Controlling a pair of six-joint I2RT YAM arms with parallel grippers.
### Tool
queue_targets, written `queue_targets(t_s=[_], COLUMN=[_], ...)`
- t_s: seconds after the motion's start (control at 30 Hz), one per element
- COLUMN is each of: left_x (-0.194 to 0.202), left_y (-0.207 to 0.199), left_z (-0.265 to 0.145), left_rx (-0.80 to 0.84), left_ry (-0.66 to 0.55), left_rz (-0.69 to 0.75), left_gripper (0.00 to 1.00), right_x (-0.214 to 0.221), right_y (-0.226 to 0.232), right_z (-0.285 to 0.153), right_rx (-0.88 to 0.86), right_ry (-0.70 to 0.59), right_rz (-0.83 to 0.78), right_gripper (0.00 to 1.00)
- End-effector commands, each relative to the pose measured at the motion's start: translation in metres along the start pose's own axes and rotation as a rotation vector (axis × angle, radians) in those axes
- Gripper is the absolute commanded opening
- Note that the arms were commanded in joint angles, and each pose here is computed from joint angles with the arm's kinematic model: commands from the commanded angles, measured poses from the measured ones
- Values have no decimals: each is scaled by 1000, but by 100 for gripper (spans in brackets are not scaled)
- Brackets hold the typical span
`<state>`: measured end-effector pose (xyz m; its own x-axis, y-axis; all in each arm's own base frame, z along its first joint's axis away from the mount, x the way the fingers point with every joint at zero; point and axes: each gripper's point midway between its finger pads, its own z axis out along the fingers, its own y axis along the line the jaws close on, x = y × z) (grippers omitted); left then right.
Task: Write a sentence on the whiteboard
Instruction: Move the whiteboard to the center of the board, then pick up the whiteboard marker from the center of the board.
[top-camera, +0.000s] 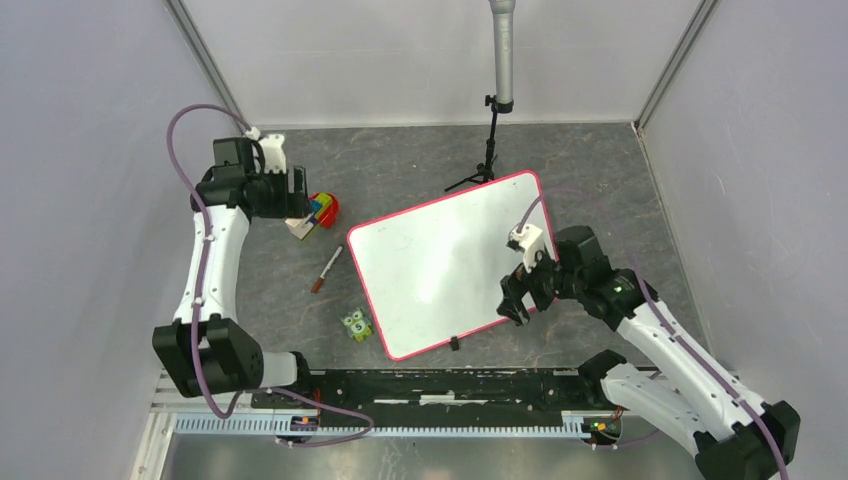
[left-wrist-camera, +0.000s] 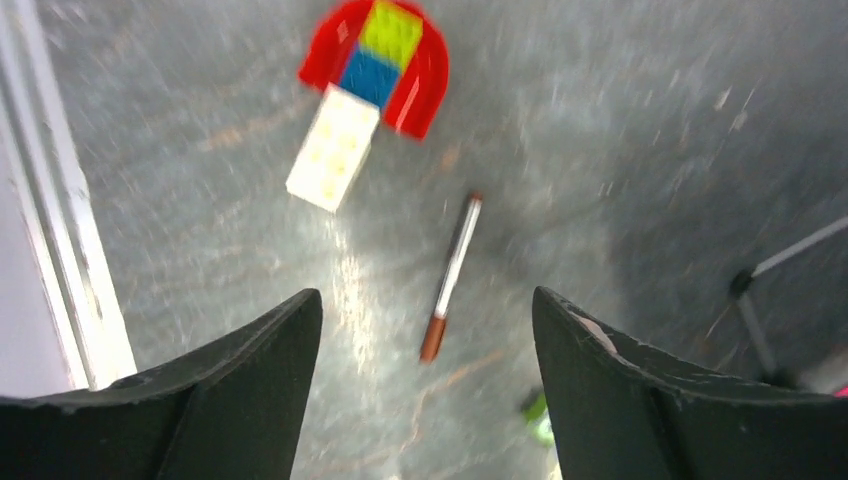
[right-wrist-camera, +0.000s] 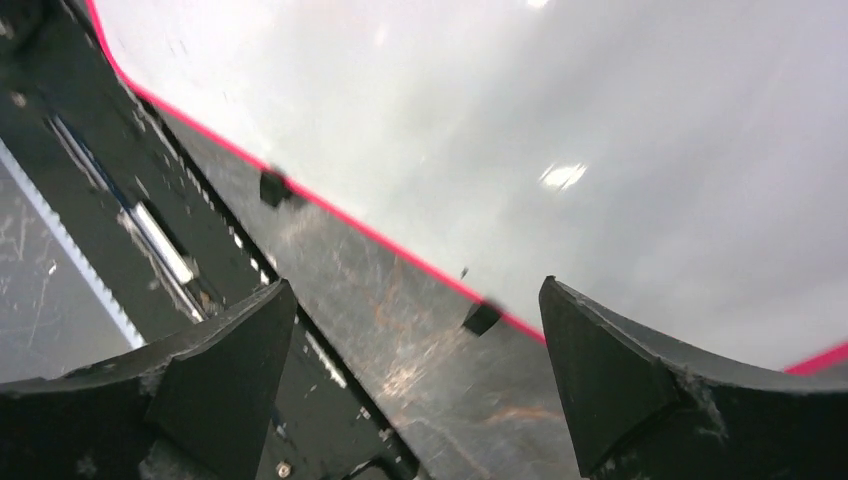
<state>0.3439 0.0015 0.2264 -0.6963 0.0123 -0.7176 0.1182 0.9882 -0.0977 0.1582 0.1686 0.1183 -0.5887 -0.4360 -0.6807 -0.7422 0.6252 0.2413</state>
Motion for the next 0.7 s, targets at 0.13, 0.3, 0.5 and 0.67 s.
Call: queue_targets(t_s=[0.13,0.3,0.5,0.67], left_x=[117,153,171,174], left_y=[-14,-13,-19,-9], left_z=[7,31,61,85], left_rx=[206,223,183,131], left_ry=[330,418,467,482], left_rz=[199,199,258,223], left_gripper=[72,59,53,49], right_x=[-114,-148,-173,-181], right_y=[-12,-9,-12,-11], right_z=[-74,-94,-96,-95], right_rx=[165,165,152,131], right_ry=[-320,-343,-323,-323], right_rz=[-289,-364,-366,-318], right_gripper=[98,98,98,98])
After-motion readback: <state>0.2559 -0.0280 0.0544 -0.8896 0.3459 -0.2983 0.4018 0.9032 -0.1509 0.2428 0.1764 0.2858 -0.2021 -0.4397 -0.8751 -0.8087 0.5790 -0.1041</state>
